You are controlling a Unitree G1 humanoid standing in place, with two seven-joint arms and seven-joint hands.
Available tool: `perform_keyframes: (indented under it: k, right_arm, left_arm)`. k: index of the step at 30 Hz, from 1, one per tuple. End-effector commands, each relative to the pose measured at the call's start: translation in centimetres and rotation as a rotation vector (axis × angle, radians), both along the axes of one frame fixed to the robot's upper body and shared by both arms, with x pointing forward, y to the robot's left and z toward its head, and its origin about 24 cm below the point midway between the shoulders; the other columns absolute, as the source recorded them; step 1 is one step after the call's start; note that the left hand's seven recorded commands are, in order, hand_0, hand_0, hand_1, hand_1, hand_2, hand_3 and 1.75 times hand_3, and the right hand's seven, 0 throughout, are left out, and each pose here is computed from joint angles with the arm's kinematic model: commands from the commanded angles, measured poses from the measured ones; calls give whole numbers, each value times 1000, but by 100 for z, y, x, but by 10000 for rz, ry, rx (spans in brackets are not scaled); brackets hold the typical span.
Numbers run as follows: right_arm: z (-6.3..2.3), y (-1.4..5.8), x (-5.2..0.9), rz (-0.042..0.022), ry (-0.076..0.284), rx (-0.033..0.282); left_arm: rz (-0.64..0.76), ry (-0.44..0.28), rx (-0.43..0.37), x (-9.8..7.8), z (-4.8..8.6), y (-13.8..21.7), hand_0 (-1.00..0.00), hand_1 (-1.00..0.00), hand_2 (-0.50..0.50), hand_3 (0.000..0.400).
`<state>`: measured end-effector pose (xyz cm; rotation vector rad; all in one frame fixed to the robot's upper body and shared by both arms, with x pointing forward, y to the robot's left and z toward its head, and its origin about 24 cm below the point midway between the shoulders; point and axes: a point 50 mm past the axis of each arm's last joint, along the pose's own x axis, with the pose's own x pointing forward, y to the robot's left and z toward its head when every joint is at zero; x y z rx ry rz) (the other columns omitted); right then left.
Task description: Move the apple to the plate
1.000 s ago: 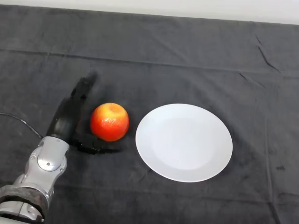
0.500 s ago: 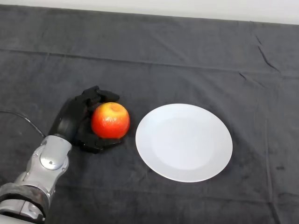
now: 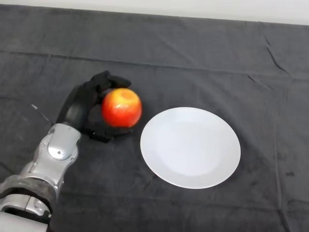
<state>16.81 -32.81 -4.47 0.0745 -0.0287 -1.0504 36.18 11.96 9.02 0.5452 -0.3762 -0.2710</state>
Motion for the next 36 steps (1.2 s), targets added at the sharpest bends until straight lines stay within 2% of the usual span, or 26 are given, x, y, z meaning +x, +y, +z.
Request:
perform_keyframes:
  k: [1,6,12,26,36]
  right_arm:
    - [-564,538,-509,-29,2211,2635]
    - [-564,538,-509,-29,2212,2635]
    - [-564,538,-509,-28,2214,2635]
    - [-564,538,-508,-29,2215,2635]
    - [-564,538,-509,-29,2214,2635]
  left_arm:
    - [-529,-252,71,-82,-29,-136,-1000,-1000,0,400]
    - [-1235,-476,143,-165,-25,-266,-1000,-1000,0,400]
    - [-1919,-415,349,-237,-68,-423,-1000,-1000,0,400]
    - [-3216,361,1131,-378,-259,-729,-1000,-1000,0,400]
    - [-3971,960,1969,-457,-405,-798,-1000,-1000,0,400]
